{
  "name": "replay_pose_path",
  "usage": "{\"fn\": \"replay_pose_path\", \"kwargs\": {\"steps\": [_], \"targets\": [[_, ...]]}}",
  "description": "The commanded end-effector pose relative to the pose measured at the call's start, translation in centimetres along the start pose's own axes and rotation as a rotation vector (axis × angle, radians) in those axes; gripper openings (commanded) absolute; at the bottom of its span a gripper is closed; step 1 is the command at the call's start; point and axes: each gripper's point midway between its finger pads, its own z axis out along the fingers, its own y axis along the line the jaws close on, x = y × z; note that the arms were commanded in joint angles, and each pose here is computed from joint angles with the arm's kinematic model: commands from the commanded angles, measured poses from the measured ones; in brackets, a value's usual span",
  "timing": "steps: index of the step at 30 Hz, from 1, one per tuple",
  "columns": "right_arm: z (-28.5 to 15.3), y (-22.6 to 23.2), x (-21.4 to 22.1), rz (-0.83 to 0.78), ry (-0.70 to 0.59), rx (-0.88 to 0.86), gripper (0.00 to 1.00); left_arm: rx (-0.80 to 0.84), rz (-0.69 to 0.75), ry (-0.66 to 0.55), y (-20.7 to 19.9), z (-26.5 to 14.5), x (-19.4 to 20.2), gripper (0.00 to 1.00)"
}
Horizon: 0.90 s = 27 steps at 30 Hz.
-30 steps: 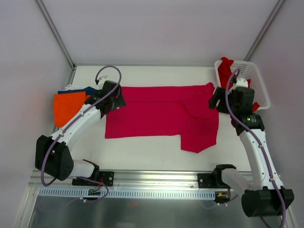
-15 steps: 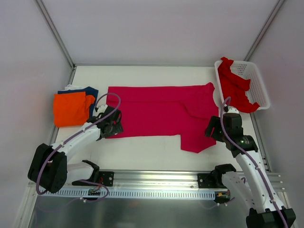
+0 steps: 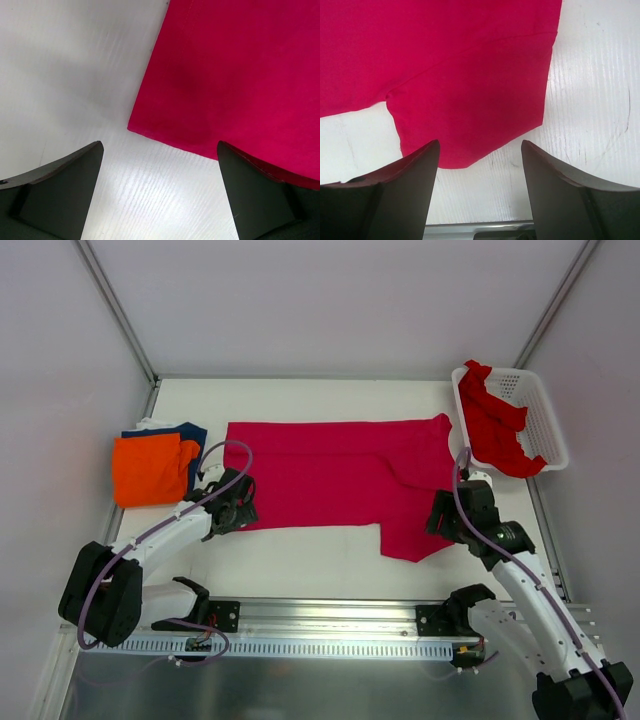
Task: Fold and stack the t-shirts
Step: Grap the side of the flattened tshirt closest away from the robot with both arms
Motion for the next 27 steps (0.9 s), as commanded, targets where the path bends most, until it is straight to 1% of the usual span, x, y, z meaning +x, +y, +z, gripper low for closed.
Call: {"fn": "replay_pose_path", "kwargs": {"steps": [1,8,15,20,24,27], "targets": [[-0.8,-0.7,-0.2,0.015,-0.017,0.049,0.7,0.034,-0.027,-0.039,-0.8,0.0,-0.6,0.99],[-0.8,-0.3,0.0,0.015,-0.021,0.035,0.7,0.043,-0.035,-0.04,-1.0,0.1,-0.5,0.99],[-0.9,0.1,0.0,0.009,-0.02,0.024,0.69,0.019,-0.094,0.0,-0.7,0.8,0.8,0.95],[-0.9,-0.5,0.1,0.002,-0.023,0.056,0.69,-0.018,-0.082,0.048,-0.5,1.7,1.9,0.93],[-0.3,-1.2,0.9,-0.009,0.01,0.101,0.69,-0.021,-0.077,0.047,-0.6,1.8,1.9,0.93],[0.5,-1.1,1.9,-0.004,0.042,0.1,0.68,-0.03,-0.081,0.037,-0.5,1.8,1.6,0.92]]}}
